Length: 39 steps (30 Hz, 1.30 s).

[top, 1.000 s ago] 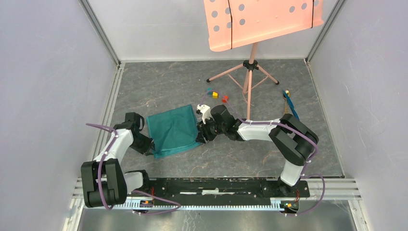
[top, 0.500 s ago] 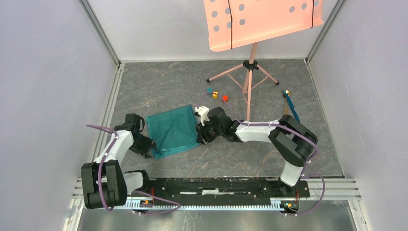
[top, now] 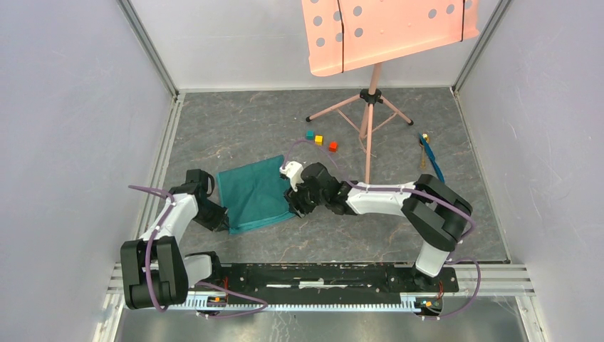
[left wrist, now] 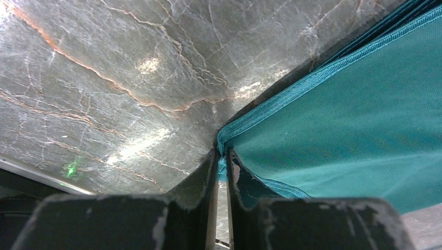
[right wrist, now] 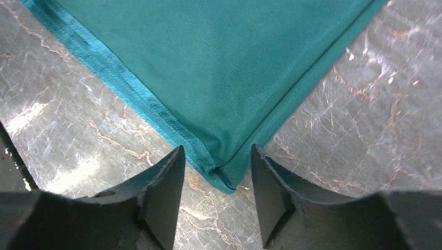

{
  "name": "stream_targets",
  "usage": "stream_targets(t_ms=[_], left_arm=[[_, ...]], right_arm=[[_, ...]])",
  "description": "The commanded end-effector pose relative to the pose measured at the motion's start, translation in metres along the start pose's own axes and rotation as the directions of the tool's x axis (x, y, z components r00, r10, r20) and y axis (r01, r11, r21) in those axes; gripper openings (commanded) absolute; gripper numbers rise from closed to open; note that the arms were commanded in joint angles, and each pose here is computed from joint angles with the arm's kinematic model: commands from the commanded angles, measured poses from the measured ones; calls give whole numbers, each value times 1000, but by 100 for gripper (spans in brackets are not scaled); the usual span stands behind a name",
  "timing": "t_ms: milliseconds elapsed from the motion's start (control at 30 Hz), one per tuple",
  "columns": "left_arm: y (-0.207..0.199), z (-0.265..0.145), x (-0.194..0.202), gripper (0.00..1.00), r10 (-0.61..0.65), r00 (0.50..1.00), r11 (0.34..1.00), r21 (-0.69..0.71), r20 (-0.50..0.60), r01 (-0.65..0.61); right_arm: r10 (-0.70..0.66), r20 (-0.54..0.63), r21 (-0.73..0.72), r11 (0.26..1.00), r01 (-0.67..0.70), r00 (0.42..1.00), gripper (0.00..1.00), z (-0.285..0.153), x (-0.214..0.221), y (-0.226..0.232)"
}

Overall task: Fold the napkin into a case and place the utensils inside
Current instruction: Smooth out the lower triangle-folded napkin at the center of the board.

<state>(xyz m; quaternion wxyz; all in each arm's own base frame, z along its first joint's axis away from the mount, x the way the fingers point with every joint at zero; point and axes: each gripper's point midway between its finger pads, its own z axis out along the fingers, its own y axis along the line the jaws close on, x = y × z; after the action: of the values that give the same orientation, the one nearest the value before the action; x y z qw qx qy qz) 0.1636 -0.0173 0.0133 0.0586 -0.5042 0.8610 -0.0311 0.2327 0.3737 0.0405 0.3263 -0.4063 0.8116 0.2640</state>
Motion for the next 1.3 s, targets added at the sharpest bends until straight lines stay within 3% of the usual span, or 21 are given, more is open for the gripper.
stream_targets(t_ms=[0, 200, 400, 467, 667, 1267], left_arm=[[-6, -4, -8, 16, -3, 1000, 1000, 28, 30, 2], [-8, -4, -8, 16, 9, 1000, 1000, 26, 28, -10], [-5, -8, -6, 43, -7, 1000, 1000, 12, 17, 7], [-4, -9, -10, 47, -11, 999, 1000, 2, 39, 11], [-5, -11, -12, 48, 2, 999, 1000, 0, 41, -2], [-8, -15, -18, 50, 4, 999, 1000, 11, 48, -4]], right_arm=[[-216, 125, 58, 976, 210, 968, 58, -21, -43, 3], [-406, 107, 64, 914, 401, 908, 59, -17, -46, 19], [-509, 90, 55, 861, 506, 856, 53, -10, -49, 39], [-526, 73, 64, 850, 523, 847, 51, -6, -48, 40], [-560, 15, 65, 827, 558, 828, 46, 8, -41, 41], [-582, -54, 54, 809, 585, 811, 46, 15, -20, 35]])
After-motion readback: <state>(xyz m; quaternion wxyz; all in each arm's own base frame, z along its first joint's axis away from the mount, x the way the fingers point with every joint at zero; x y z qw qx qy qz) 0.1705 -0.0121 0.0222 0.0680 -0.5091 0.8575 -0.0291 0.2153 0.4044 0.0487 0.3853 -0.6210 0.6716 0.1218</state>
